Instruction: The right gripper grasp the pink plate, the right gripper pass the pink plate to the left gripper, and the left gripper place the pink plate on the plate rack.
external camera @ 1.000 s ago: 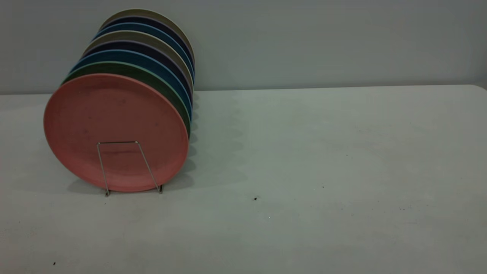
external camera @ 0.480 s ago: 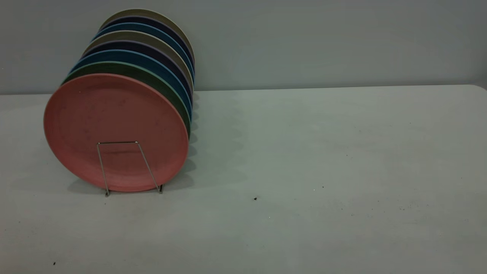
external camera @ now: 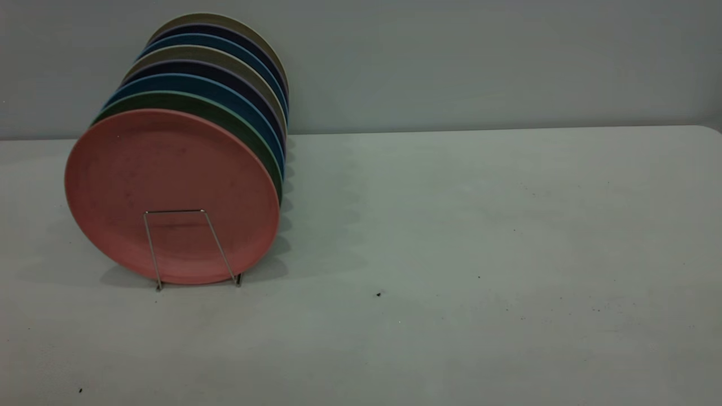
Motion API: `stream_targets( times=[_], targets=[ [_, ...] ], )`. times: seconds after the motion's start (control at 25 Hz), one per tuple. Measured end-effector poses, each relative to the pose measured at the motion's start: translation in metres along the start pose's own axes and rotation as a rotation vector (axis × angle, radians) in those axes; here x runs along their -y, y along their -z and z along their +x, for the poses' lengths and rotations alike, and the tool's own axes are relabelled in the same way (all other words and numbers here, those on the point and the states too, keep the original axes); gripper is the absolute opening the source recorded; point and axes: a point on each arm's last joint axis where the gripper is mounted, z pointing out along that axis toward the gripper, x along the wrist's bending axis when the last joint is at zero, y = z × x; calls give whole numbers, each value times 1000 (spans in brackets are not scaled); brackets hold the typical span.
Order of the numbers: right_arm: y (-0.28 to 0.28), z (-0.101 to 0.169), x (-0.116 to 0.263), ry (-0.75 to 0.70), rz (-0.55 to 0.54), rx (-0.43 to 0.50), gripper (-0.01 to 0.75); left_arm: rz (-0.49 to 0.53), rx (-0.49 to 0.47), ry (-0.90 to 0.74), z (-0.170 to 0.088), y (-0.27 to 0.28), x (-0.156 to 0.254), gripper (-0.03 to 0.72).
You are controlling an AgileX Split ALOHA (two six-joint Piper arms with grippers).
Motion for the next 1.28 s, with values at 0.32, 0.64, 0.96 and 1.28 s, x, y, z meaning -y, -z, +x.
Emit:
stream_targets(
  times=[0.32,0.64,0.96,1.28],
  targets=[
    [14,4,11,-93,-106,168,244,-1,-28,22,-1,0,0,486],
    [14,5,11,-99,-107,176,244,-1,-34,27,-1,0,0,486],
    [14,5,11,-99,-107,176,244,-1,-34,27,-1,0,0,486],
    [14,5,11,-115,-108,175,244,-1,-34,27,-1,0,0,486]
  ],
)
